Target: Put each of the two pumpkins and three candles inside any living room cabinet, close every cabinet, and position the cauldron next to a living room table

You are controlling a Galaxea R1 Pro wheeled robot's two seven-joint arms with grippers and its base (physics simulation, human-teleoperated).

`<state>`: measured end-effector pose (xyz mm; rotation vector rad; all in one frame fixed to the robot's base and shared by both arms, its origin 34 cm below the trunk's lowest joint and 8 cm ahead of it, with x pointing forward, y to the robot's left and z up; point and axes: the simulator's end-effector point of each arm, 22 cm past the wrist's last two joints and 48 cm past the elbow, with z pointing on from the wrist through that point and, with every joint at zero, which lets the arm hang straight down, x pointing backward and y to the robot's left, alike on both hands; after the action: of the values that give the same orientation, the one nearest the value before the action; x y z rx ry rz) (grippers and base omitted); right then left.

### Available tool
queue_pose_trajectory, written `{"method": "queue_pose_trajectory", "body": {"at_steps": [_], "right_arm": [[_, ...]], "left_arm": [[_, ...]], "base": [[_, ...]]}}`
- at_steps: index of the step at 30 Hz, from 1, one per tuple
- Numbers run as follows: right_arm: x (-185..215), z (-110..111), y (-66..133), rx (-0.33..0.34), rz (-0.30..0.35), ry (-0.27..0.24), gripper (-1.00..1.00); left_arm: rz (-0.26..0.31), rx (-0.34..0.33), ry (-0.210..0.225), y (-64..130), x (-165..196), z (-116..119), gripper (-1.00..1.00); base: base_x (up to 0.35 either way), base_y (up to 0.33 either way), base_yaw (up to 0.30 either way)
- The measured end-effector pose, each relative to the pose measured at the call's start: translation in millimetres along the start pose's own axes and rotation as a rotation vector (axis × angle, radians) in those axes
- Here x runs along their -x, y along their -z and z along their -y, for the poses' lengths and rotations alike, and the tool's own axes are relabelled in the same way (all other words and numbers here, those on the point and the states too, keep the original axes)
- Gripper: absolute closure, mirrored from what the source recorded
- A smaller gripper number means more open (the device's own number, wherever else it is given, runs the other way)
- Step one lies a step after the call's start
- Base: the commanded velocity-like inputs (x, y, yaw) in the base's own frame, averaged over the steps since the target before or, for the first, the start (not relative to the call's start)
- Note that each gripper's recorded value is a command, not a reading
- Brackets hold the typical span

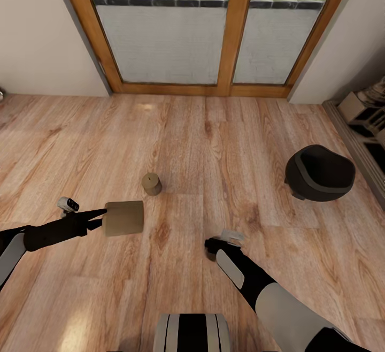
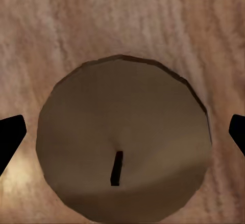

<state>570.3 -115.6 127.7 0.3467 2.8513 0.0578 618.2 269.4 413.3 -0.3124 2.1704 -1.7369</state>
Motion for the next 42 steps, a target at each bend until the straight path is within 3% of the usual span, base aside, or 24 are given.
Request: {"method": "queue_pose_trajectory", "body": {"at_steps": [42], "right_arm": [[-8.8,-2.6,-5.0,0.016,-0.022,0.004,-1.00]], "left_arm": [[-0.003,0.005,0.011,-1.4,-2.3,-6.8,1.00]], "base": [[0.000,0.000,0.000]]}}
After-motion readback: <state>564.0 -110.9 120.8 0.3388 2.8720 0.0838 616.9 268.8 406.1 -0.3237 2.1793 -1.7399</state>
